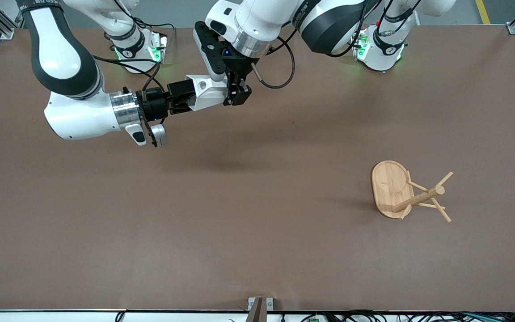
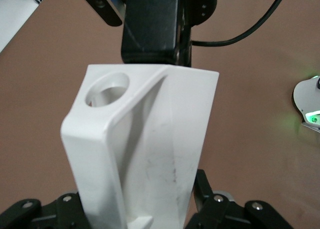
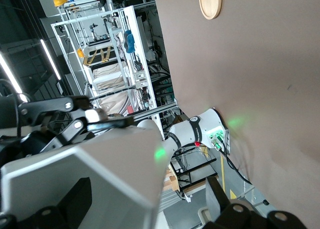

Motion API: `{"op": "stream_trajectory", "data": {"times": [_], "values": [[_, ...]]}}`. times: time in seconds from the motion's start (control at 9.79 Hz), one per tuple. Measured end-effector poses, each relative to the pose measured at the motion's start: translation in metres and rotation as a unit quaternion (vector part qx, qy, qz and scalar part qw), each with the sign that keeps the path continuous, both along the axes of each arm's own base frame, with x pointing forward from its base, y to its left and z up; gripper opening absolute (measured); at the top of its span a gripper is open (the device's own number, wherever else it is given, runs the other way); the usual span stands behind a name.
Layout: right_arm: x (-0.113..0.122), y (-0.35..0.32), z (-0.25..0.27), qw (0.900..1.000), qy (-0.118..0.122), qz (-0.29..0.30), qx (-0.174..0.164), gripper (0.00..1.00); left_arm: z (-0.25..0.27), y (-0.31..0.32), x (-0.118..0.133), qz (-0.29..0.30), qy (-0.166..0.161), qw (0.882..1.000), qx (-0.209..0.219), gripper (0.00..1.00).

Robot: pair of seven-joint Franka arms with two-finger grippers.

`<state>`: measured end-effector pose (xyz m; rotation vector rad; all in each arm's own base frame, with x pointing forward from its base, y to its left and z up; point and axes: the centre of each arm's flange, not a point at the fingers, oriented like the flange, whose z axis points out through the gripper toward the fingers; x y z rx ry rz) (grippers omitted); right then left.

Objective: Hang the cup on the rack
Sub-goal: 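Grasp the cup with the left gripper and open the right gripper, then carry the cup with the left gripper while the right gripper retracts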

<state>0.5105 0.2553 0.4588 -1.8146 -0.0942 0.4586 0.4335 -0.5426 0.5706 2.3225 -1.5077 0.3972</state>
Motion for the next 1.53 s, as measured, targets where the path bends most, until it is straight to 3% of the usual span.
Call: {"op": "stream_trajectory", "data": {"times": [0.31,0.51,0.72,0.82,0.92,1.12,1.23,1.33,1.43,1.53], "values": [[0.015,-0.03,0.017,0.999,-0.004,-0.015,-0.049,1.0,-0.009,-0.001,0.003,0.0,0.004,1.0,0.004,0.75],[0.032,-0.059,0.042,0.994,-0.027,-0.029,-0.1,1.0,-0.011,-0.001,0.004,0.001,0.005,1.0,0.005,0.75],[0.044,-0.107,0.048,0.977,-0.062,-0.033,-0.199,1.0,-0.011,-0.001,0.005,0.005,0.007,1.0,0.005,0.75],[0.047,-0.133,0.05,0.959,-0.076,-0.035,-0.271,1.0,-0.011,0.001,0.007,0.02,0.013,1.0,0.005,0.75],[0.05,-0.162,0.054,0.931,-0.09,-0.04,-0.351,1.0,-0.012,0.004,0.011,0.04,0.02,0.999,0.006,0.75],[0.057,-0.223,0.06,0.863,-0.127,-0.056,-0.485,1.0,-0.016,0.025,0.034,0.076,0.029,0.997,0.016,0.75],[0.062,-0.25,0.064,0.827,-0.147,-0.06,-0.539,1.0,-0.018,0.04,0.049,0.103,0.036,0.994,0.021,0.75],[0.066,-0.269,0.074,0.798,-0.164,-0.062,-0.576,1.0,-0.021,0.054,0.062,0.134,0.043,0.99,0.027,0.75],[0.068,-0.283,0.095,0.781,-0.175,-0.069,-0.595,1.0,-0.022,0.066,0.074,0.171,0.049,0.984,0.031,0.75],[0.064,-0.293,0.118,0.775,-0.173,-0.073,-0.603,1.0,-0.021,0.081,0.085,0.214,0.056,0.975,0.036,0.75]]}}
